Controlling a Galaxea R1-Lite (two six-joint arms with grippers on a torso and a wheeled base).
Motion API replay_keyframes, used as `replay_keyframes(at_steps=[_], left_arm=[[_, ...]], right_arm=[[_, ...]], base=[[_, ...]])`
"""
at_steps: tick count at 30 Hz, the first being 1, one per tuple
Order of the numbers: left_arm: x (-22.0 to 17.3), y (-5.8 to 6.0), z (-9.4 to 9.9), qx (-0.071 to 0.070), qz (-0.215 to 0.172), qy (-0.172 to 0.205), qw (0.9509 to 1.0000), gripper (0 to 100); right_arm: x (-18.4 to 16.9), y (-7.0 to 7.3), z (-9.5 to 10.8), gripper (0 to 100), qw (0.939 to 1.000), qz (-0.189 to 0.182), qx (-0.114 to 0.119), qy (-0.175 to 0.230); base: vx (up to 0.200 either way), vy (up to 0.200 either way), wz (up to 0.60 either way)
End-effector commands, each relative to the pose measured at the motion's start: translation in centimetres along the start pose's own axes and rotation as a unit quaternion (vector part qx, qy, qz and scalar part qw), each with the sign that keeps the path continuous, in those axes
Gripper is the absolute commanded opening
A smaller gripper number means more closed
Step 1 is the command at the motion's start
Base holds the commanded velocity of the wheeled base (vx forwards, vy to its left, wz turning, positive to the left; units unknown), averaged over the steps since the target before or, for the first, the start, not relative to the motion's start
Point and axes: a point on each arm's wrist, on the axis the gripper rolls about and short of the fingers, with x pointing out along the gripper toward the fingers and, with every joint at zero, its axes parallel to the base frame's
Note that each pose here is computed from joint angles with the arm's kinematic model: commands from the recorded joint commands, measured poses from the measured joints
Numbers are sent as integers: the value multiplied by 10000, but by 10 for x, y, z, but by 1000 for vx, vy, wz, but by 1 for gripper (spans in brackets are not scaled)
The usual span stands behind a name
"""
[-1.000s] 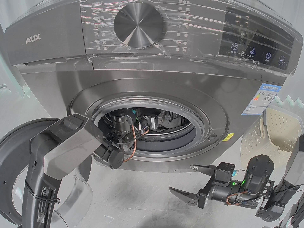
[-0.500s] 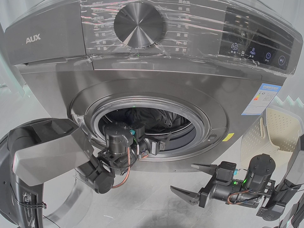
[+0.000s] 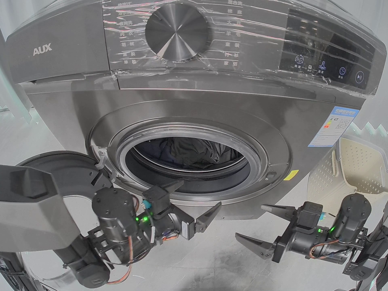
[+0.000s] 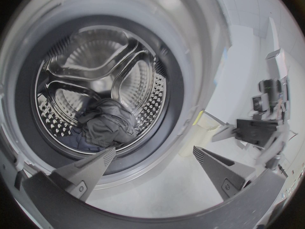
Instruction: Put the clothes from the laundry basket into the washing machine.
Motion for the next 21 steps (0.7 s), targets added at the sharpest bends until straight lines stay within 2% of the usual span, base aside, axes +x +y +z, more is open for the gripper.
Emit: replay_keyframes(at_steps=[1, 6, 11, 15, 21], left_arm=[[-64, -19, 34, -163, -343, -417, 9984, 100], [-95, -13, 42, -183, -135, -564, 9981, 100], [-123, -8, 44, -233, 104, -651, 9976, 100], [-143, -2, 49, -244, 271, -850, 9957, 100], [-157, 2, 55, -216, 381, -1006, 9940, 100]], right_arm=[[-38, -3, 12, 100, 9993, -197, 13, -323], [-53, -4, 23, 100, 9958, -620, 1, -671], [-64, -4, 27, 100, 9925, -947, 19, -769], [-71, -11, 31, 100, 9888, -1231, 2, -849], [-81, -13, 33, 100, 9866, -1382, -2, -871]], base=[[0, 0, 0], [0, 0, 0], [0, 0, 0], [-200, 0, 0], [-200, 0, 0]])
